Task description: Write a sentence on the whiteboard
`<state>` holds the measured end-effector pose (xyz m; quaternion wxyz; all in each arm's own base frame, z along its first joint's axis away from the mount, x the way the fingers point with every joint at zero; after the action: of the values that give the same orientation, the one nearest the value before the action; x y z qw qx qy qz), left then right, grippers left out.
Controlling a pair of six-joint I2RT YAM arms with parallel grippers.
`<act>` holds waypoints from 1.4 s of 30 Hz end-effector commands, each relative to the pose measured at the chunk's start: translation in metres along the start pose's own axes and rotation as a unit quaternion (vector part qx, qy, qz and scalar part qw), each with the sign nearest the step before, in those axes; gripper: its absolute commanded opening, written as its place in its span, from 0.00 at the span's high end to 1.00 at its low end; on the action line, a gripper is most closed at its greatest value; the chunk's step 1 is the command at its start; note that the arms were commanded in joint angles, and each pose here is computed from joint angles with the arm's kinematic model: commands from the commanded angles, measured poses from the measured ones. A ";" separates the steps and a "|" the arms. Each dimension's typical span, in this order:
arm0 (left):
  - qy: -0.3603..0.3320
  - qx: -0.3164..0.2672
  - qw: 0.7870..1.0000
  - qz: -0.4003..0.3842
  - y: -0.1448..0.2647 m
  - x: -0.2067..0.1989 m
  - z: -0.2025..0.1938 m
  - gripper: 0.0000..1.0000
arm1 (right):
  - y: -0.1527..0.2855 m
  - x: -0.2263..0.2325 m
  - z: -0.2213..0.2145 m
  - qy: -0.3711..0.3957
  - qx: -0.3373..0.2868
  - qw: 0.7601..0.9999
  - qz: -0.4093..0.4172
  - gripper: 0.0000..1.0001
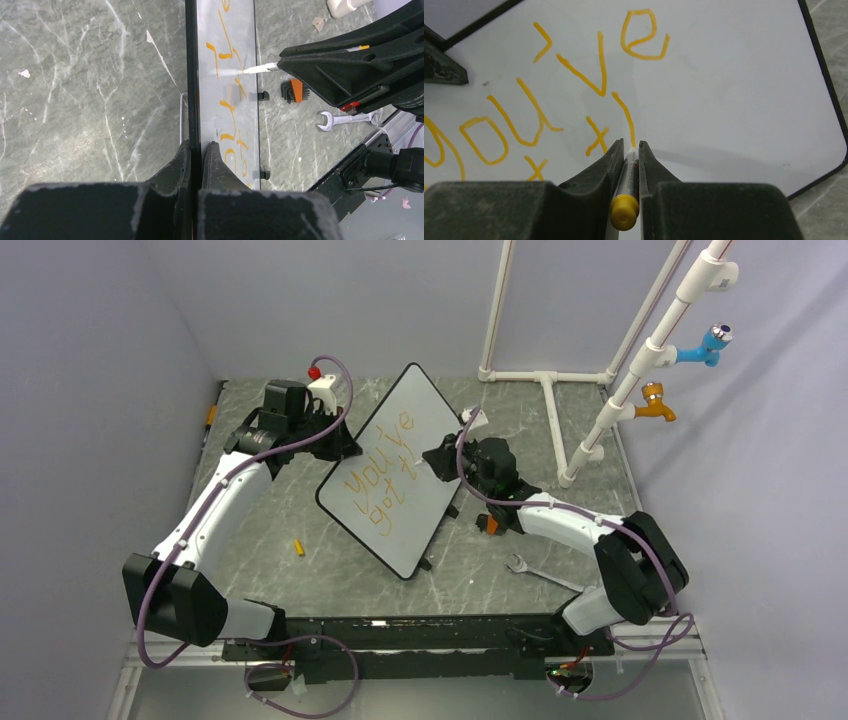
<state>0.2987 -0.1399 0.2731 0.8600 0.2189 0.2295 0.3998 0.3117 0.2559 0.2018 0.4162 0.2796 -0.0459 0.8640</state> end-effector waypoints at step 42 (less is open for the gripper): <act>-0.082 0.005 0.994 0.068 0.002 0.021 -0.001 1.00 | -0.015 0.014 0.028 0.008 -0.023 1.000 0.002 1.00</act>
<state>0.2986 -0.1414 0.2739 0.8626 0.2171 0.2273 0.3963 0.3184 0.2600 0.2124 0.4213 0.2830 -0.0427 0.8606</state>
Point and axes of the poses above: each gripper's point midway between its finger pads, its own y axis back along the fingers, its own x axis along the line the jaws close on, z = x × y, the point moved 6 cm from there along y, back along the fingers, and after that the axes turned 12 degrees about -y, right-handed, at the moved point
